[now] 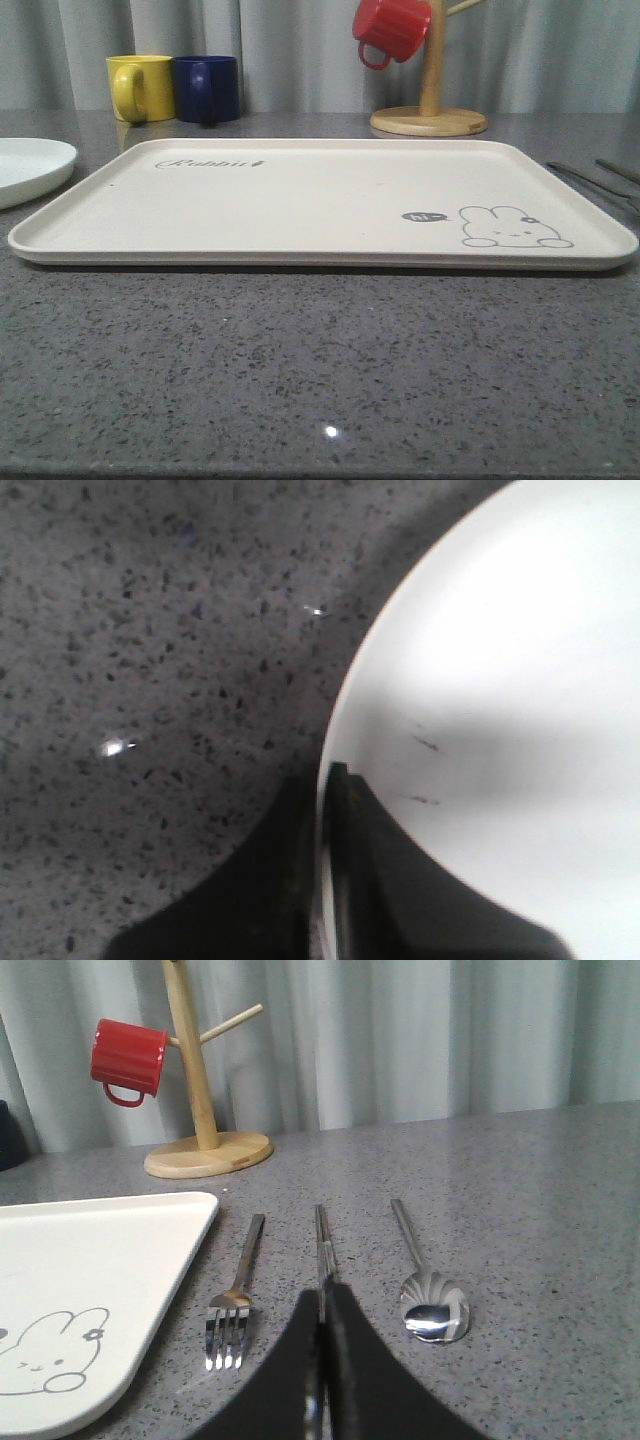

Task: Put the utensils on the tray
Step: 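Grasp the white plate rim with the left gripper and lift it, then carry the plate over the tray and lower it onto the tray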

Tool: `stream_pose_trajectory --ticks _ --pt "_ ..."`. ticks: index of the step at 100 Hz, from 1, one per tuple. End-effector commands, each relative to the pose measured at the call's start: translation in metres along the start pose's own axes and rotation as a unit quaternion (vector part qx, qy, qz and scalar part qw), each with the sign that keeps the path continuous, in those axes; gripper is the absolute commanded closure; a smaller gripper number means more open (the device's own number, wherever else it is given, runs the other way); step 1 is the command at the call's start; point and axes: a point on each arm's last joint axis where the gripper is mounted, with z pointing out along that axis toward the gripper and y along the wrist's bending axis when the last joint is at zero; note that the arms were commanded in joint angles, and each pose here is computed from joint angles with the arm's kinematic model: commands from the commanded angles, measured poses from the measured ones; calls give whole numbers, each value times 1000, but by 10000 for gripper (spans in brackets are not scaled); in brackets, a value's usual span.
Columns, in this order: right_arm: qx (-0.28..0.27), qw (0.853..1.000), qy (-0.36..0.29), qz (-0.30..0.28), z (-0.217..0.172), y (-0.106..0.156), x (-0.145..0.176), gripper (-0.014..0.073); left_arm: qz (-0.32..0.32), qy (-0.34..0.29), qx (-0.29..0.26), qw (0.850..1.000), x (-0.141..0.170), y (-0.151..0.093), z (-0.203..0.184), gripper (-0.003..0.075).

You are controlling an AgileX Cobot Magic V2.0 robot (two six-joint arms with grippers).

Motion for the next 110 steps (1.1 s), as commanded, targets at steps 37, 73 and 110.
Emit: stream_pose_trajectory --ticks 37,73,110 --pt "-3 998 -61 -6 -3 1 -15 664 -40 -165 143 975 12 17 -89 737" --pt "-3 998 -61 -6 -3 1 -15 664 53 -203 199 957 11 -59 -123 738" --pt "-3 998 -61 -6 -3 1 -15 664 191 -139 176 956 3 -179 -73 738"
